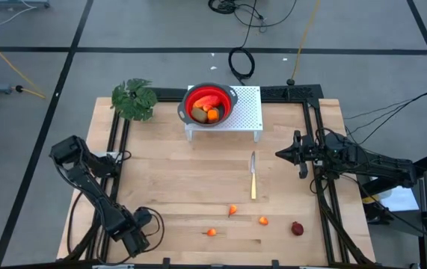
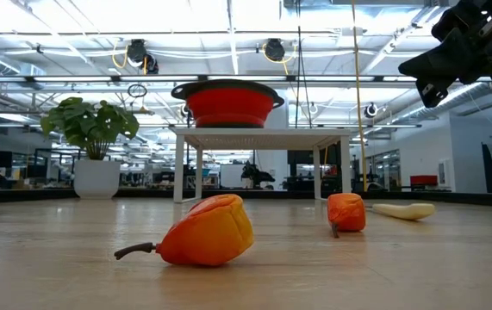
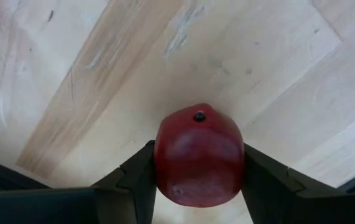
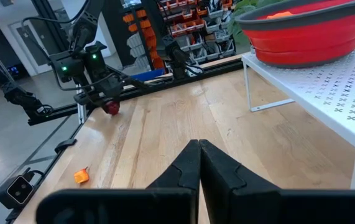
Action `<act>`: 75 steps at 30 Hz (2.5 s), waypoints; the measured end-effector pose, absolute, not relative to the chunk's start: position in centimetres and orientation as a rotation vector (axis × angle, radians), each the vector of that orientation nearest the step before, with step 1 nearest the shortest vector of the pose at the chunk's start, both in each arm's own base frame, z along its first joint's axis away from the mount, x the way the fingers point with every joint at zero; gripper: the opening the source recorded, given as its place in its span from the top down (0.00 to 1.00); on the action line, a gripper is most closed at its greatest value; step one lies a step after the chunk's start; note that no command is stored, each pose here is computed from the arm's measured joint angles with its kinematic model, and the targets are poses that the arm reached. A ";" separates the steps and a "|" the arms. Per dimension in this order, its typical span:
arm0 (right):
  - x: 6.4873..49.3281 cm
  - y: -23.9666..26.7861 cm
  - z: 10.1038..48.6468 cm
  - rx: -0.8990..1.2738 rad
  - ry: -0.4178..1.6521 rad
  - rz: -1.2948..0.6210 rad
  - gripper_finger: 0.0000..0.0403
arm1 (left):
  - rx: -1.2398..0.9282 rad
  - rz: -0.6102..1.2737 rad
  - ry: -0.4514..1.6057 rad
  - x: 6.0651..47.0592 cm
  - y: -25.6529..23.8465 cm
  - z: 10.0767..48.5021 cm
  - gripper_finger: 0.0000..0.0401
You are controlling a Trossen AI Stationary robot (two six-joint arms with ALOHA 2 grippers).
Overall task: Pick & Place Fruit
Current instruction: Put the left red pomegranate into the red strainer bowl on the shelf
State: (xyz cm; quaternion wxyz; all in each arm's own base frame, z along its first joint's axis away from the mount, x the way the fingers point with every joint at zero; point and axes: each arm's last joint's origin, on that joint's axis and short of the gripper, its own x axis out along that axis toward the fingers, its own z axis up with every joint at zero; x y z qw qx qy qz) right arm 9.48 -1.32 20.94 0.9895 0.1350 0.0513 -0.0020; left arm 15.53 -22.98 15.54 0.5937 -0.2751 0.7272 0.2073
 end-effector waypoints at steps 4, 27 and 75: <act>9.5 -1.3 20.9 0.271 0.103 -0.004 1.00 | -0.672 0.454 1.647 15.7 -22.6 16.7 0.53; 9.5 -1.3 20.9 0.270 0.103 -0.004 1.00 | -0.830 0.496 0.402 16.2 -15.1 28.2 0.51; 9.5 -1.3 20.9 0.263 0.103 -0.004 1.00 | -0.900 0.319 0.058 22.2 -9.8 34.2 0.51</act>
